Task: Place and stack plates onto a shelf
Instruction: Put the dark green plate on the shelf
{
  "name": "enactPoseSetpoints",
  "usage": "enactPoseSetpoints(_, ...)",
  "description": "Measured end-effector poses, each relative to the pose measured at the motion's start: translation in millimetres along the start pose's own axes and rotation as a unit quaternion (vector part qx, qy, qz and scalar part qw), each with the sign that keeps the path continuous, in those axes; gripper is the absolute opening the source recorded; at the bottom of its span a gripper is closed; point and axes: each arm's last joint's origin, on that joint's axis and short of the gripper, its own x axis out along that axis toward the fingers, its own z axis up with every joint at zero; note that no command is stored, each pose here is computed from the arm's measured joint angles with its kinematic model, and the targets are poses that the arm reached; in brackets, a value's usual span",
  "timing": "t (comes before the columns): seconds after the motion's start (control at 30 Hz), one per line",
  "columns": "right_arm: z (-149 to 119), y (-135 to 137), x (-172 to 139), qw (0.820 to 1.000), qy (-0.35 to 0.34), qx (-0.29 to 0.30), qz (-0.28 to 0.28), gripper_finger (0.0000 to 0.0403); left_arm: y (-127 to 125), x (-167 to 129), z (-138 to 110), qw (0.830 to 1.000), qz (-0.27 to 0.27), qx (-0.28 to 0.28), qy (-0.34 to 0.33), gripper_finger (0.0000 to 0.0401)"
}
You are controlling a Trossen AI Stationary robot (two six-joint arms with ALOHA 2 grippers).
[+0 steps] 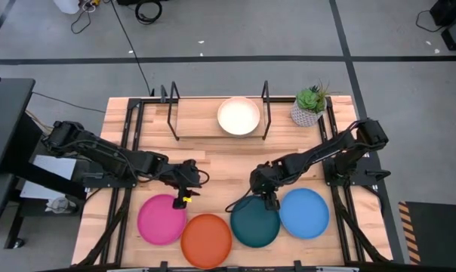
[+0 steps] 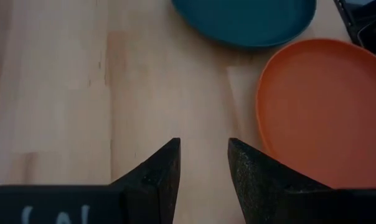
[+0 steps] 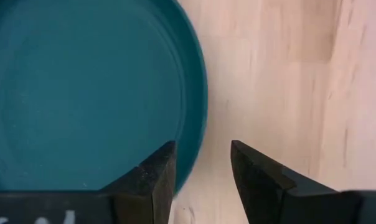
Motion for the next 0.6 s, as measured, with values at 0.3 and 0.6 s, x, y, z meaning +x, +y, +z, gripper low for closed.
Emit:
enactPoseSetpoints(0.3,-4.1,1.3,17.2,1.000,0.029,0.011,0.000,0.0151,0.8,0.0,-0.4,1.000,0.014,0.026,0.001,0.0140)
enactPoseSetpoints(0.6,-1.7,-2.6,17.7,0.999,0.024,0.025,0.000,0.0018,1.1,0.0,-0.2,0.999,0.019,0.048,0.000,0.0140)
